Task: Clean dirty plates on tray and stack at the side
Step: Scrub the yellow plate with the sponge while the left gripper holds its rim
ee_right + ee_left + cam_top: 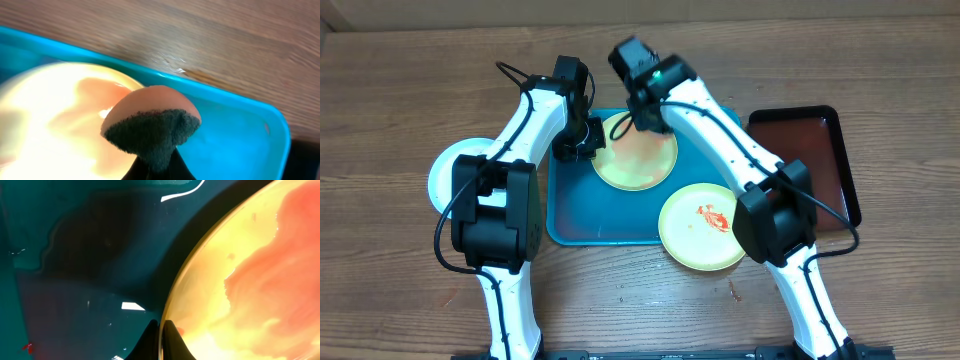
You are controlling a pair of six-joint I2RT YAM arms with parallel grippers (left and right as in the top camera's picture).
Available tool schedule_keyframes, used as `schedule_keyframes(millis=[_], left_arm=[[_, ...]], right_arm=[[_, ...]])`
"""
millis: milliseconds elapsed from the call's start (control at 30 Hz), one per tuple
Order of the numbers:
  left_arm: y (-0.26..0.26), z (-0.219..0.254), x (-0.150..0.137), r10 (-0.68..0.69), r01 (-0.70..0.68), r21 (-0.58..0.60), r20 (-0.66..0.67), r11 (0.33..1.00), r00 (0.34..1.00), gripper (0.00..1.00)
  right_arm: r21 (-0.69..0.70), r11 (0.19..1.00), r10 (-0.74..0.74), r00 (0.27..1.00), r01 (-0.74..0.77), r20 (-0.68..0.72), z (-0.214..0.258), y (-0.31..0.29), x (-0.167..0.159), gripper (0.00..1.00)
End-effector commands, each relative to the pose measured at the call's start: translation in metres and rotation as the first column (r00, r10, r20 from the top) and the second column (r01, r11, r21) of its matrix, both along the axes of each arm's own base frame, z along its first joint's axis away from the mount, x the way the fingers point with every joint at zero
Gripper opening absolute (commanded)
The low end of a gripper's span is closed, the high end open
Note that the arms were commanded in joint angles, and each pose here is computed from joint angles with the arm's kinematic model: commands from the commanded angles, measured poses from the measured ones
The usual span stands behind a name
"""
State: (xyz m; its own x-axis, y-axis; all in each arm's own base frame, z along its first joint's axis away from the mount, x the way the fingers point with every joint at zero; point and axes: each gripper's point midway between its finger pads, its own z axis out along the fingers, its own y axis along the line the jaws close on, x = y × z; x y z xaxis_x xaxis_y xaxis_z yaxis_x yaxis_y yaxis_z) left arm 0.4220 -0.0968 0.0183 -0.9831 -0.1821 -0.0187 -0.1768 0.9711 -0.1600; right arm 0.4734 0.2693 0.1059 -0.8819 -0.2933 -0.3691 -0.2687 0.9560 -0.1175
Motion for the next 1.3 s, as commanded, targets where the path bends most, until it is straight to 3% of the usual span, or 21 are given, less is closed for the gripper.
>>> schedule_keyframes(millis=[0,267,433,533,800,1267], left_arm=[[0.006,0.012,0.003,-0.010,0.009,0.017,0.032,1.000,0.999,0.04],[0.006,0.012,0.003,-0.010,0.010,0.017,0.032,1.000,0.999,0.04],[0.006,0.012,0.003,-0.010,0.009,0.018,0.032,1.000,0.999,0.04],[0.006,0.012,0.003,-0.010,0.010,0.018,0.033,1.000,0.999,0.04],[0.006,0.012,0.004,-0.010,0.010,0.017,0.037,1.000,0.999,0.04],[0.006,0.012,0.004,-0.010,0.009,0.017,0.036,1.000,0.999,0.04]], right_arm=[[0.229,0.972,0.066,0.996,-0.052,-0.056,0.025,0.026,-0.004,0.04],[0.458,0.889,0.136,0.969,-0.028,-0.206,-0.007,0.059,-0.023,0.04],[0.479,0.875,0.077,0.957,0.069,-0.278,-0.046,0.068,-0.033,0.04],[0.520,0.852,0.116,0.944,0.066,-0.309,-0.056,0.078,-0.044,0.04],[0.482,0.875,0.130,0.940,0.041,-0.315,-0.063,0.088,-0.059,0.04],[0.448,0.887,0.020,0.961,0.110,-0.277,-0.078,0.083,-0.046,0.04]])
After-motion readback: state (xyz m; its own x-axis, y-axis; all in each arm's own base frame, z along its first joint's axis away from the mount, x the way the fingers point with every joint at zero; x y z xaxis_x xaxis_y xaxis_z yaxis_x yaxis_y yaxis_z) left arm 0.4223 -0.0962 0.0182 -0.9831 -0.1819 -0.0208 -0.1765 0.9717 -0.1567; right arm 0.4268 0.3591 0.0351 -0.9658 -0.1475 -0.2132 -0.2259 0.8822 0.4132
